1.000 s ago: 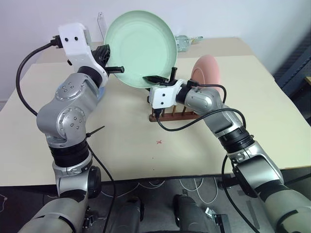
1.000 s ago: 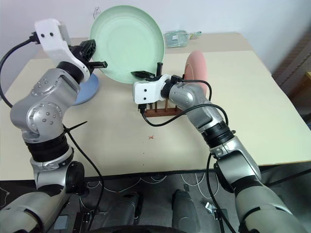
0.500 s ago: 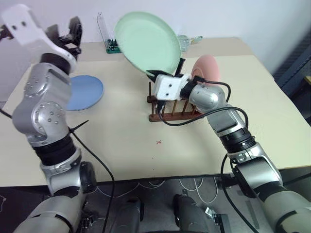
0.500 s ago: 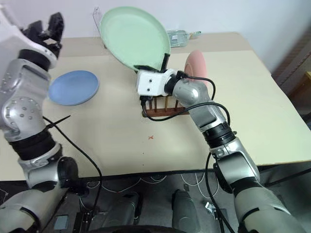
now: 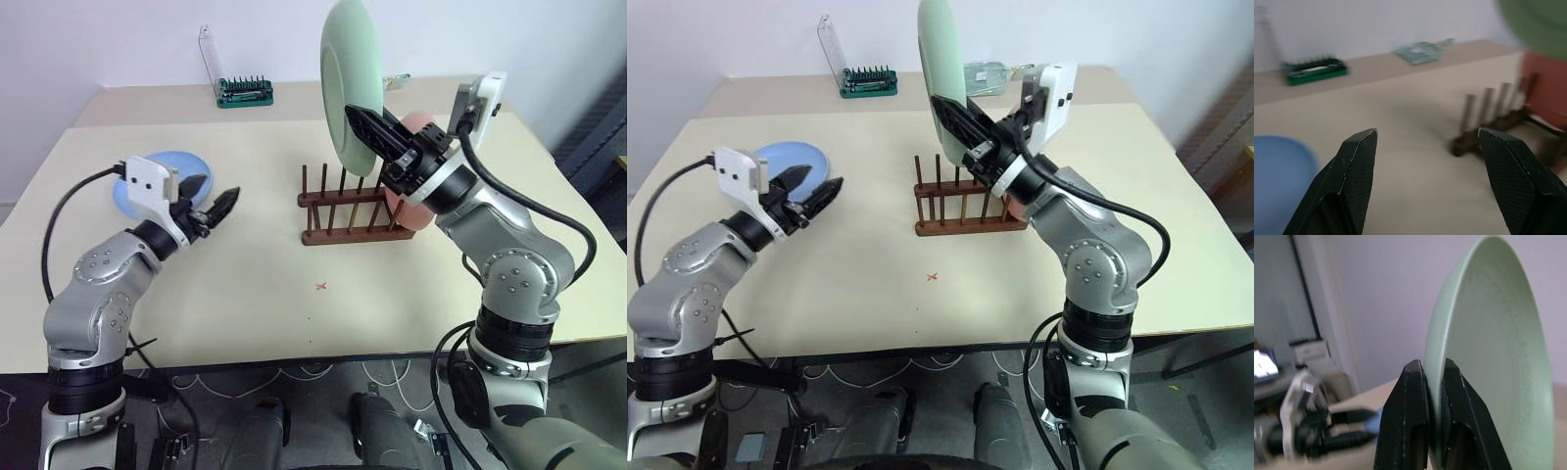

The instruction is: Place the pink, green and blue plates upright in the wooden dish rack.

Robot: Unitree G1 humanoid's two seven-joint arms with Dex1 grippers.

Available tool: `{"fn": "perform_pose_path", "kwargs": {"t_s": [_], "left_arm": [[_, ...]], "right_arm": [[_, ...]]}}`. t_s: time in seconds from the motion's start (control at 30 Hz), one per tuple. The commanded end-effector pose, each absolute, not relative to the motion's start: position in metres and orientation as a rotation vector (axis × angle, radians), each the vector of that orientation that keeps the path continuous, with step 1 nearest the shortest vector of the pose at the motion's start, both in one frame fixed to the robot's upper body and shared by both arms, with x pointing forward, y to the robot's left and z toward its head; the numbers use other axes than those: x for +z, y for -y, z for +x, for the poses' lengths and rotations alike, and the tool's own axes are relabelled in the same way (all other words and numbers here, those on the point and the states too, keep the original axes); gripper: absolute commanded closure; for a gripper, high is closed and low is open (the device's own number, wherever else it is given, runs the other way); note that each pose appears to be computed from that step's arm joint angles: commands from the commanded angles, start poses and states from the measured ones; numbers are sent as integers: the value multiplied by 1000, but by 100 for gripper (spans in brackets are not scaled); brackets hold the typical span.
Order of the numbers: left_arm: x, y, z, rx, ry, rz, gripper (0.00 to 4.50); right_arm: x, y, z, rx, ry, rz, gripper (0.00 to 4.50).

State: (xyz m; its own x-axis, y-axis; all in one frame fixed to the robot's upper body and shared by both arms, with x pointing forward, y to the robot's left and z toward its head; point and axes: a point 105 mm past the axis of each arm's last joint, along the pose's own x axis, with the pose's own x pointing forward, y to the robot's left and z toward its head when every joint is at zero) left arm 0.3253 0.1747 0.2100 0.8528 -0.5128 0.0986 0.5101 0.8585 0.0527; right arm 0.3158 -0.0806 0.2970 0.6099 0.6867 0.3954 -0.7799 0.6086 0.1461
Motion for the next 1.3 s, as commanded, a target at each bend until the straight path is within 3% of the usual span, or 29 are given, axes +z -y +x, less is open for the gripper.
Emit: {"fn": "perform_pose_path", "kwargs": {"t_s": [0.03, 0.5, 0.63, 0.83, 1.3], "left_arm": [[220, -149, 306, -705, 150, 1, 114], [218, -132, 294, -799, 135, -6, 114], [217, -129, 290, -812, 132, -5, 108], [214, -129, 289, -815, 124, -1, 108], [219, -139, 298, -752, 156, -11, 108]], "right_arm": [[303, 96, 318, 797, 304, 421, 450], [272, 102, 343, 700, 91, 508, 450], [271, 101, 345, 700, 80, 502, 306], [277, 100, 346, 681, 111, 431, 13], [318, 101, 339, 639, 379, -232, 13]]}}
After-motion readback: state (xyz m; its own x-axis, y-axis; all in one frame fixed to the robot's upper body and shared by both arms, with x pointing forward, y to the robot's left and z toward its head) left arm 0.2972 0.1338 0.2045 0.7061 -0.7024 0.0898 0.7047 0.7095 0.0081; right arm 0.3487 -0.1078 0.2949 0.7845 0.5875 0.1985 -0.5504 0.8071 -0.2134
